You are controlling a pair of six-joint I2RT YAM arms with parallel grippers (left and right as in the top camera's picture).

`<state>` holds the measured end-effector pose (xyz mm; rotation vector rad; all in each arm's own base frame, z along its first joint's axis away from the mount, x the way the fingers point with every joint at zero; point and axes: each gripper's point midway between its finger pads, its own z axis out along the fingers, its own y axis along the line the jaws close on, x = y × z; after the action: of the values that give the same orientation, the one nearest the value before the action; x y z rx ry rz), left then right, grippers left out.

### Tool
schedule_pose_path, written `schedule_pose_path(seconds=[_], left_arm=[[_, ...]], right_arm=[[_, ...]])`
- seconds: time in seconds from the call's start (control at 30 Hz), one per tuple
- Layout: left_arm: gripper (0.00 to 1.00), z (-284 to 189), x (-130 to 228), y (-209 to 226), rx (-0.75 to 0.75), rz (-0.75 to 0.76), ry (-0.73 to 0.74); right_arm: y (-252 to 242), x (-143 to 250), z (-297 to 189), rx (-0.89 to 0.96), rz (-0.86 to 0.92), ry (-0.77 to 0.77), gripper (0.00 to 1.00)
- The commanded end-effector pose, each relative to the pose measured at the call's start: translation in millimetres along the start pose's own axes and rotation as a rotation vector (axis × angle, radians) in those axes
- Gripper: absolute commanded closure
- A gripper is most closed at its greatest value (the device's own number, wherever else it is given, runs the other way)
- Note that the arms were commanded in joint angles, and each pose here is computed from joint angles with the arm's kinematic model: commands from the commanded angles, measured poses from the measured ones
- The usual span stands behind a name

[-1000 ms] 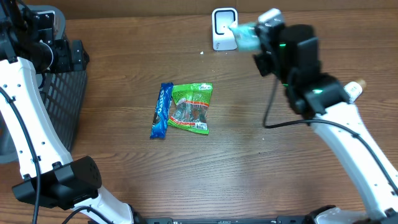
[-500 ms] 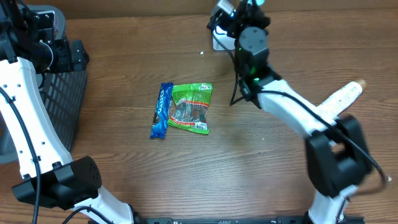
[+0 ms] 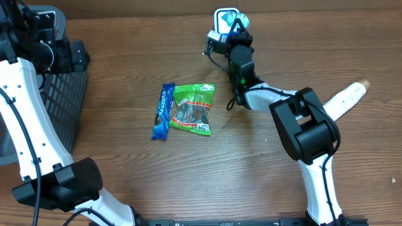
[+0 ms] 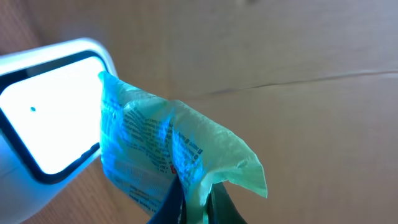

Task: Scan the item barcode
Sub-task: 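Carry the wipes pack to the scanner and hold it under the window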

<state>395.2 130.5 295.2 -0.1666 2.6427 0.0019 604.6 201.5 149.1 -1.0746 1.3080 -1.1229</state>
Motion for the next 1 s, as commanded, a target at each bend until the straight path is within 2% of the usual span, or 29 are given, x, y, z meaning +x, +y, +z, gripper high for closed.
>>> schedule_pose_path(seconds=[0.0, 0.17, 0.4, 0.97], left_arm=[[0.0, -8, -2, -6, 0.01, 0.032, -0.022], [0.01, -8, -2, -6, 0.01, 0.032, -0.022], [0.0, -8, -2, -6, 0.01, 0.032, -0.022], [0.0, -8, -2, -6, 0.01, 0.032, -0.021]], right_arm=[[-45, -5, 18, 0.084, 0.052, -0.003, 0.96], [-63, -9, 32, 0.065, 0.107, -0.003, 0.96], [-25, -6, 33, -0.075, 0.038, 0.008, 0.96], [-33, -1, 34, -0.032, 0.043, 0.034, 0.96]])
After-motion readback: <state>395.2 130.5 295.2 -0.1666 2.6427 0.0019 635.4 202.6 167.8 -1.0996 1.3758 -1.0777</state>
